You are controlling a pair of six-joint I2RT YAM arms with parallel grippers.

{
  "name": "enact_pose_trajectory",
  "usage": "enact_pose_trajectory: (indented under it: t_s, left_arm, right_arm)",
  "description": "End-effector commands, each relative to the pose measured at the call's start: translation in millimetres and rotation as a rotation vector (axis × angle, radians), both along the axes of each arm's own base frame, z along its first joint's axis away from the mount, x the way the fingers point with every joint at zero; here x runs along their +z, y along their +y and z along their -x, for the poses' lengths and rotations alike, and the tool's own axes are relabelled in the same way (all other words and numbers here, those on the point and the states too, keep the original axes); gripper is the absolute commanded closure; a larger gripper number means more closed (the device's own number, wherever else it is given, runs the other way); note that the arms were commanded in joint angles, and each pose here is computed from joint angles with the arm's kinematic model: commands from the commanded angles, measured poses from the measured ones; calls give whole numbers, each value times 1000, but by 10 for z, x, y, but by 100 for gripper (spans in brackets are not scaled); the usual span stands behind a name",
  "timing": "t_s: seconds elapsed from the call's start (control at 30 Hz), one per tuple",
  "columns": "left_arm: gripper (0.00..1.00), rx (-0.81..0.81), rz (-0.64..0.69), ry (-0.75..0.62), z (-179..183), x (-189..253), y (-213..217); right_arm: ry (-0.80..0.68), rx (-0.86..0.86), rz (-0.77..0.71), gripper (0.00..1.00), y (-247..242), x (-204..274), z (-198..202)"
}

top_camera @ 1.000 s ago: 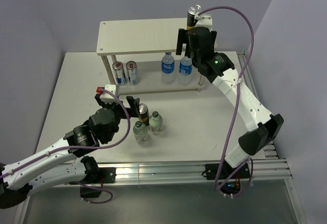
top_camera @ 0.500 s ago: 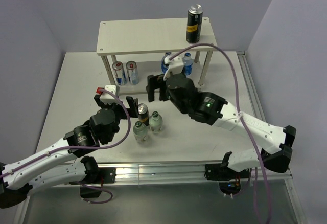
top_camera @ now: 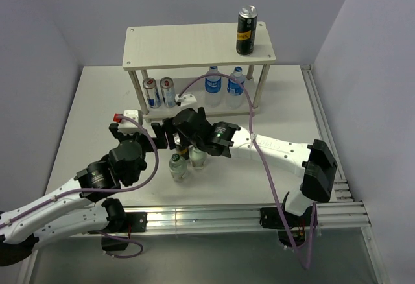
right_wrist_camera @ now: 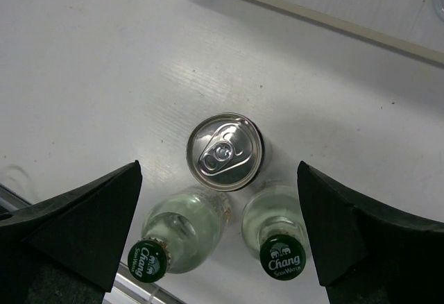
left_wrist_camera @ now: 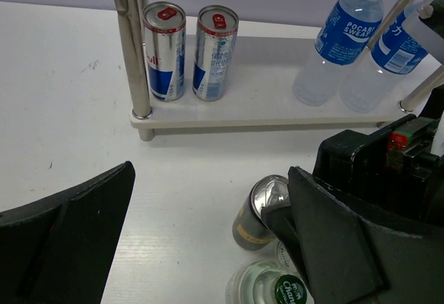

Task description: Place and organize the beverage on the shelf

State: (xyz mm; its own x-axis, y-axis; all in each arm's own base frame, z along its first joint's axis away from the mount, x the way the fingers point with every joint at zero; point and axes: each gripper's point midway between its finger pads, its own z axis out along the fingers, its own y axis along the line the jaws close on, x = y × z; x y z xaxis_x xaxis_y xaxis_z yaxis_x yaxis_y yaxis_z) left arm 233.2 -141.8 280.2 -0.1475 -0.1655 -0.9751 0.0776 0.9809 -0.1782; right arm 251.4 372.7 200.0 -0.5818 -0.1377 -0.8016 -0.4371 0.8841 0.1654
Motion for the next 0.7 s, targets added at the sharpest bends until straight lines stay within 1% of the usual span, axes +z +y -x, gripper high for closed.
enact_pose_trajectory:
  t_s: [0.0,0.2,0.33,0.67]
  left_arm:
    - [1,-47,117,-40,63,267,-112]
    - [1,-43,116,-46,84,274,-93]
    - [1,-43,119,-46,98,267,-92]
    - [1,-48,122,-51,121,263,-97]
  right_arm:
    - [-32,33,-112,0,288,302,13]
    - [11,45,-91,0,416,83,14]
    - [20,21,-65,0,422,-71,-25]
    - [32,5,-20,0,465,-263,-77]
